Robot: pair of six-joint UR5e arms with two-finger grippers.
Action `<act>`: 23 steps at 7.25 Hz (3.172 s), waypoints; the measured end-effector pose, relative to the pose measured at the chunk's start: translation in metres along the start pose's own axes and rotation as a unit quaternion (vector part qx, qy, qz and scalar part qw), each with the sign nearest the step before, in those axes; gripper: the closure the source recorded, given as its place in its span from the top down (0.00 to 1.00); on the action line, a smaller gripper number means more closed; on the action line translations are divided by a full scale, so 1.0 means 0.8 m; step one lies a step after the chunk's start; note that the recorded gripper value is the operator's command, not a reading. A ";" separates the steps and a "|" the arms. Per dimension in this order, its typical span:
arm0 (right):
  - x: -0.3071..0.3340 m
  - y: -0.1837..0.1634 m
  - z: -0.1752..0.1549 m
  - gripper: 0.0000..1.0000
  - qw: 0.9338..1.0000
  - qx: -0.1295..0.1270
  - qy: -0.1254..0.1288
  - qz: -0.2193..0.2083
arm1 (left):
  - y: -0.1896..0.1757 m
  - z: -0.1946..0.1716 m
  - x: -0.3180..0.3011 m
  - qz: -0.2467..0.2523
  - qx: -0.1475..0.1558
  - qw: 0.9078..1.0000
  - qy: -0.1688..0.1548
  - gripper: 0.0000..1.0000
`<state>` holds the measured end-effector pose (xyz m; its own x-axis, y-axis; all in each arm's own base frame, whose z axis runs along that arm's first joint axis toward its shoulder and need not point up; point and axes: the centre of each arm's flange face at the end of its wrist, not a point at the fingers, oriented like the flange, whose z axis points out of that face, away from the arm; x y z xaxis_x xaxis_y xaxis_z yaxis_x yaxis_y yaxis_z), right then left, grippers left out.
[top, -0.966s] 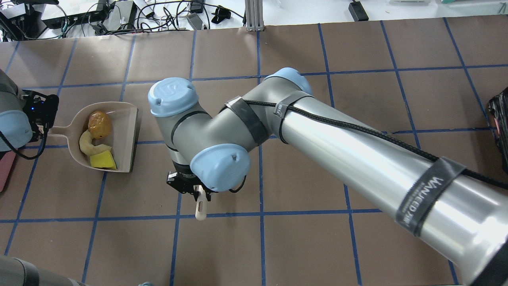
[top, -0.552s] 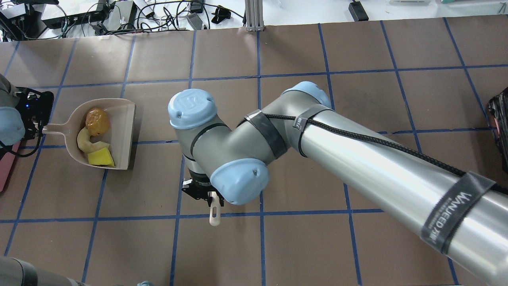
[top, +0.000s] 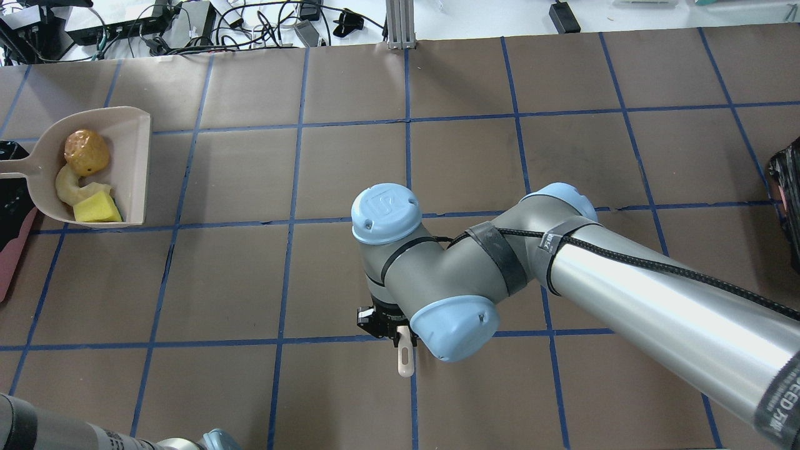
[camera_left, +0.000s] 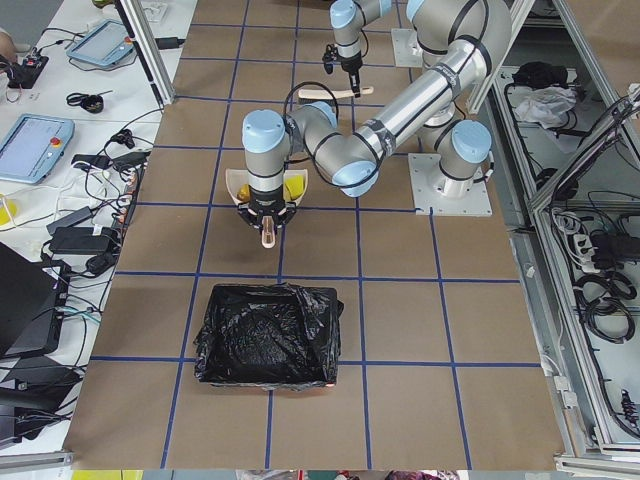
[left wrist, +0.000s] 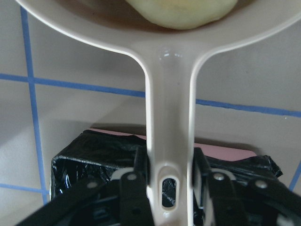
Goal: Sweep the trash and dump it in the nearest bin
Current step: 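Tip the dustpan over the bin with the left gripper while the right withdraws the brush, then lower the brush onto the table and open the right gripper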
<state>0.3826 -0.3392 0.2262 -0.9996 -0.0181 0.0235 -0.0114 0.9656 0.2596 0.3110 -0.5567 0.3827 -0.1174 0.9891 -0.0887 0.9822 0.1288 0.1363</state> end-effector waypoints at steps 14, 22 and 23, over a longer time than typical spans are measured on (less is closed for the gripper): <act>-0.003 -0.047 -0.248 1.00 0.998 0.057 -0.022 0.023 | 0.418 0.004 -0.034 0.031 -0.143 0.984 -0.097 0.00; 0.232 -0.013 -0.368 1.00 0.996 0.086 0.018 -0.017 | 0.340 -0.032 -0.013 -0.031 -0.338 0.935 -0.104 0.00; 0.240 -0.011 -0.381 1.00 0.992 0.123 0.023 -0.012 | 0.334 -0.032 -0.014 -0.028 -0.340 0.934 -0.102 0.00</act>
<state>0.1994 -0.4299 0.5228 -0.9967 -0.0475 0.0660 -0.0464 0.9988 0.0180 0.5711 -0.5318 0.4456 -0.0669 0.9540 -0.2921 0.6465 0.2645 0.7156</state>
